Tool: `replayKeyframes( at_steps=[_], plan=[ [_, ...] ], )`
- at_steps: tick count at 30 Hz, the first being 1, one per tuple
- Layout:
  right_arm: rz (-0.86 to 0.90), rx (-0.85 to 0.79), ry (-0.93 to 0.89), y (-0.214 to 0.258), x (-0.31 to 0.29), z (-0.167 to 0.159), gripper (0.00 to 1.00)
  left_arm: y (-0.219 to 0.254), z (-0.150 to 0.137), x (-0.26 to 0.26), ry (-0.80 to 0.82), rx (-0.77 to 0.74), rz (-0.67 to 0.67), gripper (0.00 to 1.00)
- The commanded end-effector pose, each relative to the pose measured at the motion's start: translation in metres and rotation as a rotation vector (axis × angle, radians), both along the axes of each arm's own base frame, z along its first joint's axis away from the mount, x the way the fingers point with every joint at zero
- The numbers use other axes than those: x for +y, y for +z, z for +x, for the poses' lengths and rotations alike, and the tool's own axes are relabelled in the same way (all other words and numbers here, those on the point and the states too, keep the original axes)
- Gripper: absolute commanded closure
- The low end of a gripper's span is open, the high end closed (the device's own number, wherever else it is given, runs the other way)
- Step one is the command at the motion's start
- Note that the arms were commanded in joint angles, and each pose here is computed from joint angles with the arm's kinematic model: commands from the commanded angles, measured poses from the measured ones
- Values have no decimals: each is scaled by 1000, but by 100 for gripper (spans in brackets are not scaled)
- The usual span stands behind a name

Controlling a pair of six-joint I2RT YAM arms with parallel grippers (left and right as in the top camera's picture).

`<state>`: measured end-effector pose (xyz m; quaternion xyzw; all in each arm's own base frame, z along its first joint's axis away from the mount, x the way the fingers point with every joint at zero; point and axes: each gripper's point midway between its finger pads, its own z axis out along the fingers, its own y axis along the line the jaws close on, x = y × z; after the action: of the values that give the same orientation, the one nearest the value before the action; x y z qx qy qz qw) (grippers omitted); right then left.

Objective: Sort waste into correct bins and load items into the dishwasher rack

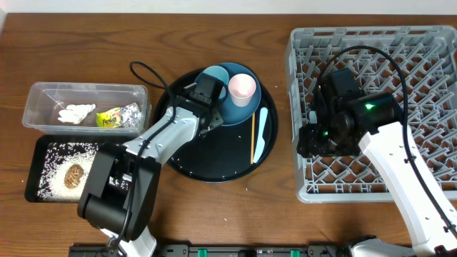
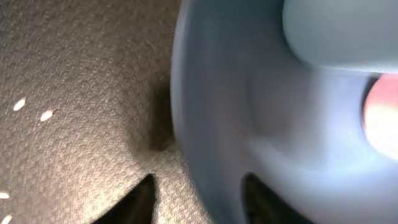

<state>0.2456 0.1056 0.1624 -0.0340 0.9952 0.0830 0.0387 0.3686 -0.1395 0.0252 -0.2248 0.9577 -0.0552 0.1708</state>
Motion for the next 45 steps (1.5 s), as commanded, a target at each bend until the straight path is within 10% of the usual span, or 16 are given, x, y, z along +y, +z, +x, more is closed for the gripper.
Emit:
replayKeyframes(
  at_steps=[1, 5, 23, 36, 45],
  plan=[
    [-8, -13, 8, 2, -3, 0, 38, -4, -2, 9, 14, 10, 21, 77],
    [-8, -12, 8, 2, -3, 0, 38, -5, -7, 8, 6, 30, 16, 94],
    [-8, -12, 8, 2, -3, 0, 37, 28, -64, 34, -80, 179, 108, 93],
    [-12, -2, 8, 2, -4, -2, 32, 32, -73, 47, -159, 212, 193, 73],
    [2, -5, 9, 2, -1, -1, 31, 118, -47, 34, -248, -5, 152, 55]
  ],
)
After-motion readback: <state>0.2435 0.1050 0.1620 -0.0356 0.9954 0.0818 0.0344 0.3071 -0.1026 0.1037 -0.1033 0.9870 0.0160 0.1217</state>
